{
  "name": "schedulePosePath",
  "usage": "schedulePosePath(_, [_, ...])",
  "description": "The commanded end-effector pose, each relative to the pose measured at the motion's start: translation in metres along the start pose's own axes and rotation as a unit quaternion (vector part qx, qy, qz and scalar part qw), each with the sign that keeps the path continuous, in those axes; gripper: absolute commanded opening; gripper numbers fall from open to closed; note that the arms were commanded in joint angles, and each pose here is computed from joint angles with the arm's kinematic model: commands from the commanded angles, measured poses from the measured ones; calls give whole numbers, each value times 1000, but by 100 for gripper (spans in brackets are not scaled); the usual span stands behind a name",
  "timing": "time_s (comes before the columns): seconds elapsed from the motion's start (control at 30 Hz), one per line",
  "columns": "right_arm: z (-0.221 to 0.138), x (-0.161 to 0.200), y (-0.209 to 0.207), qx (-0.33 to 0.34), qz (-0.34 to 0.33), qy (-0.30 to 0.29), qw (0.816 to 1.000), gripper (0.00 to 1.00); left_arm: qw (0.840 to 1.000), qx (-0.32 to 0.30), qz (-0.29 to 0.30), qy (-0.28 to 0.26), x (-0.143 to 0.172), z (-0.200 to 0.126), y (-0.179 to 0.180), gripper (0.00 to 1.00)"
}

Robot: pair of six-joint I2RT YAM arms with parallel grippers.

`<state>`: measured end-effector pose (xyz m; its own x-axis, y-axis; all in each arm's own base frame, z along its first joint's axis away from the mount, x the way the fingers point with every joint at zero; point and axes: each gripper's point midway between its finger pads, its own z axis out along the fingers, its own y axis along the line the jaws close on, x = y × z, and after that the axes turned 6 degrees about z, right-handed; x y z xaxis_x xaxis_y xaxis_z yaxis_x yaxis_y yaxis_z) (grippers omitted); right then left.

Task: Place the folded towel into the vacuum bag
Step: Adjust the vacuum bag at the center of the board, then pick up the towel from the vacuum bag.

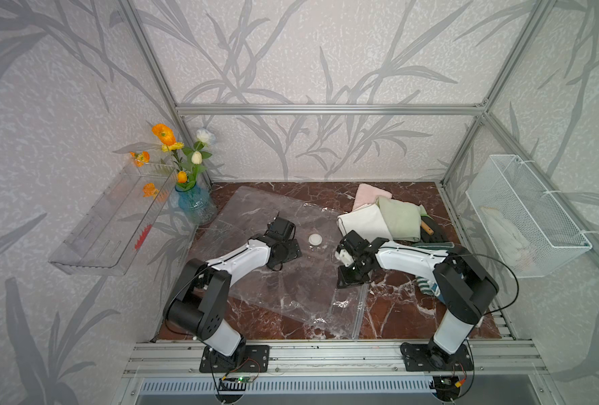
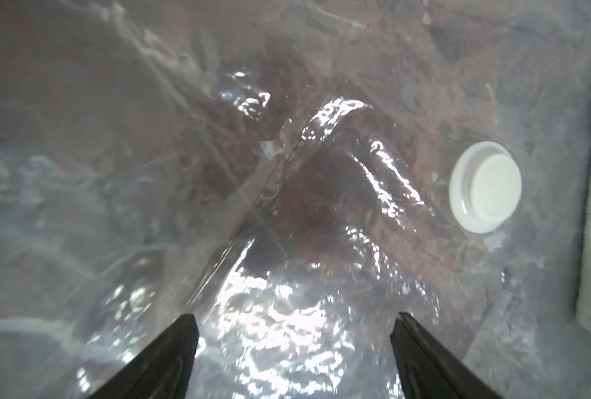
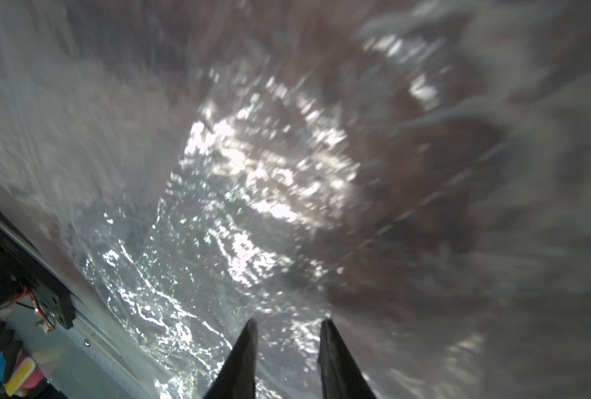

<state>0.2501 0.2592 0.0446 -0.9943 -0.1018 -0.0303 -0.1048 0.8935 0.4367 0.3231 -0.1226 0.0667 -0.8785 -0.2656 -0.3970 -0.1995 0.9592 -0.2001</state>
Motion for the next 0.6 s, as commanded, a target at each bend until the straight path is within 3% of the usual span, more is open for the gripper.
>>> schedulePosePath(0.0, [-67,-49,-23,-4,42,-95,995,45,998,-54,-24,9,22,-31,44,92])
schedulePosePath(0.13, [-122,-83,-98,68,139,-187,970,64,997,-51,-57,-27,19,-52,67,92])
schedulePosePath(0.27, [-142,-100,-139,103,170,-228,953,76,998,-41,-37,-6,21,-57,60,92])
schedulePosePath(0.4, [-127,-115,-155,140,159,-198,957,80,998,-25,-49,-10,19,-51,55,92])
schedulePosePath(0.57, [-95,-127,-157,111,160,-183,964,79,999,3,-50,-15,13,-51,43,92])
